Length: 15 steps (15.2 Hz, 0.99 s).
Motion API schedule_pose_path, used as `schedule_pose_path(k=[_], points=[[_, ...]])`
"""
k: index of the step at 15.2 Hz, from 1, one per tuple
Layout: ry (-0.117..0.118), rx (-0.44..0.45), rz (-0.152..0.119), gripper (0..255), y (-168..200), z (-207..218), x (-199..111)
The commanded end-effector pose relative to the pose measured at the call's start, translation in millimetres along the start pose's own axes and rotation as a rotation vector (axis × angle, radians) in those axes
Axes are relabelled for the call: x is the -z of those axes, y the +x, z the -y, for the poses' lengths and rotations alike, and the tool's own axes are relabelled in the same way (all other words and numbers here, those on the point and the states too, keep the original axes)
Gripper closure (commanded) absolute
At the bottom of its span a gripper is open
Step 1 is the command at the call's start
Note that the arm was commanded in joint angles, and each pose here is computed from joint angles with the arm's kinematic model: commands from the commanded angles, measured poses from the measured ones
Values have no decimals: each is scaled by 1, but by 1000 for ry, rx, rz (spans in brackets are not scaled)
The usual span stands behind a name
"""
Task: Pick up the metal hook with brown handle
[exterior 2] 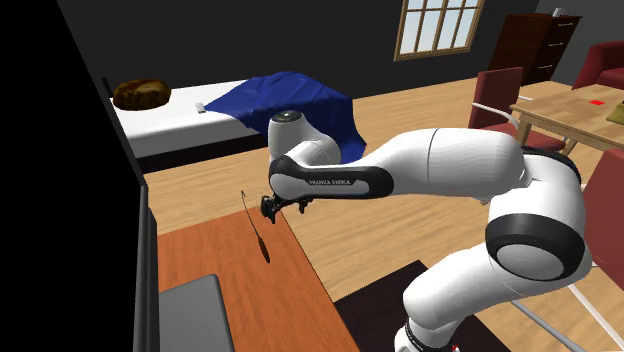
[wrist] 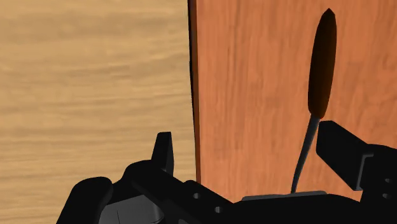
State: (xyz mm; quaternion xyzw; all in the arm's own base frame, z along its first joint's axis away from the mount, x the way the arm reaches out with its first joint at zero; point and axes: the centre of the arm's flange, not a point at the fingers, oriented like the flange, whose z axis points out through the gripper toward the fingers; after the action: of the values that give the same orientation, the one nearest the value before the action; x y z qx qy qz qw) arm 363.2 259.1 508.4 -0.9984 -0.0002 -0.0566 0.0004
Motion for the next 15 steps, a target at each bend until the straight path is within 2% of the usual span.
schedule_pose_path(k=[1, 6, 15], points=[[-4, 2, 0, 0, 4, 28, -14], [-21, 8, 1, 0, 14, 88, -44], [-22, 8, 1, 0, 10, 92, -86]])
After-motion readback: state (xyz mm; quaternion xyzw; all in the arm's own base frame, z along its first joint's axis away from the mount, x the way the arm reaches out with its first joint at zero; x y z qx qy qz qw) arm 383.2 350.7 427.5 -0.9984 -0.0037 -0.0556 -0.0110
